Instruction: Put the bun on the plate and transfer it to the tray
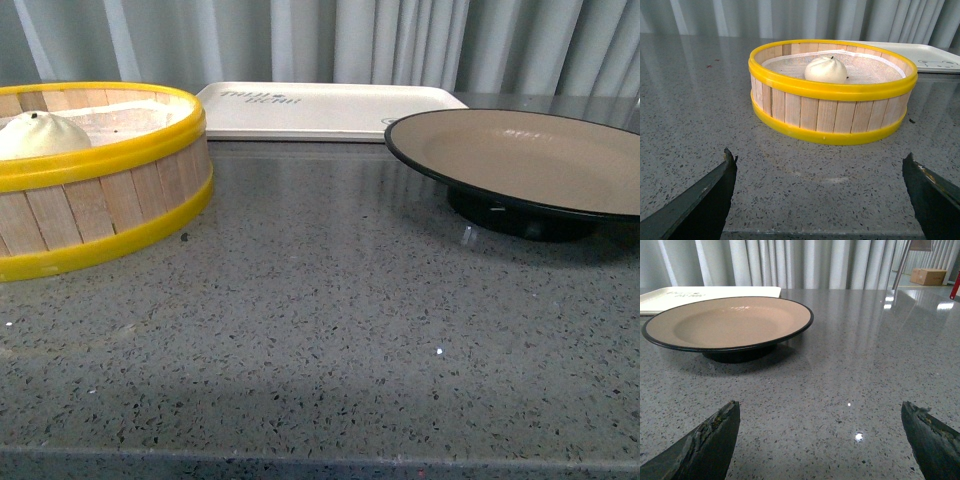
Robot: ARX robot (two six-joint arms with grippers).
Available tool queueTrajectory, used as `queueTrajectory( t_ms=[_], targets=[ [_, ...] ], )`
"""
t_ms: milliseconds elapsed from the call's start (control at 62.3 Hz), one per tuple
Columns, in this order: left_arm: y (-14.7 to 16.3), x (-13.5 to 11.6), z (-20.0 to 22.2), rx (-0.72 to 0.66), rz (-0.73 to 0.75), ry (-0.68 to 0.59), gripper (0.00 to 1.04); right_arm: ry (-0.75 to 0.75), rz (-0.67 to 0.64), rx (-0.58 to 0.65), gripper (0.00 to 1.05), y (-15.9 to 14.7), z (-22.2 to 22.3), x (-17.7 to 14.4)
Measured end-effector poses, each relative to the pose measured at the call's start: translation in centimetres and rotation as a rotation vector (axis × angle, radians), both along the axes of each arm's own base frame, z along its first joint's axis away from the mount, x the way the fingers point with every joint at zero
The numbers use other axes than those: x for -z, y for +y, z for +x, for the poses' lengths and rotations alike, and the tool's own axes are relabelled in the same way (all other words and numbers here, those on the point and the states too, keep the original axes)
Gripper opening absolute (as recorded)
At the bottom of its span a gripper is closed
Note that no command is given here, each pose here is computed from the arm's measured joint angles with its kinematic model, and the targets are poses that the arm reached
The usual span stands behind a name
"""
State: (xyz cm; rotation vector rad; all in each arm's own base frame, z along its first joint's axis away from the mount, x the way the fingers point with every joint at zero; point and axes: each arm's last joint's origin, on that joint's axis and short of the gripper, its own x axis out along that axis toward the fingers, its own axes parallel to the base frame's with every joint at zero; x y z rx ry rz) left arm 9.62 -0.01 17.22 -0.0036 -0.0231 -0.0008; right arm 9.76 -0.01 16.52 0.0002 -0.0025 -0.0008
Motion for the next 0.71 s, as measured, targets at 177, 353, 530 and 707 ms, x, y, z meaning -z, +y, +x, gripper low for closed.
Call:
queueTrajectory(
  t_ms=[177, 353, 530, 707],
  targets=[
    [0.0, 0.0, 0.0, 0.000, 0.000, 0.000, 0.98, 0.000, 0.000, 0.000, 0.96, 0.0, 0.0, 0.0],
    [0.2, 0.1, 0.4, -0.041, -0.028, 0.365, 0.98, 0.000, 0.000, 0.000, 0.96, 0.0, 0.0, 0.0],
    [0.9, -2.7, 1.6, -0.049, -0.057, 0.353, 0.98, 0.000, 0.000, 0.000, 0.96, 0.0, 0.0, 0.0],
    [1.7, -8.4, 3.7, -0.086, -0.045, 0.196, 0.98, 0.000, 0.000, 0.000, 0.96, 0.0, 0.0, 0.0]
  ],
)
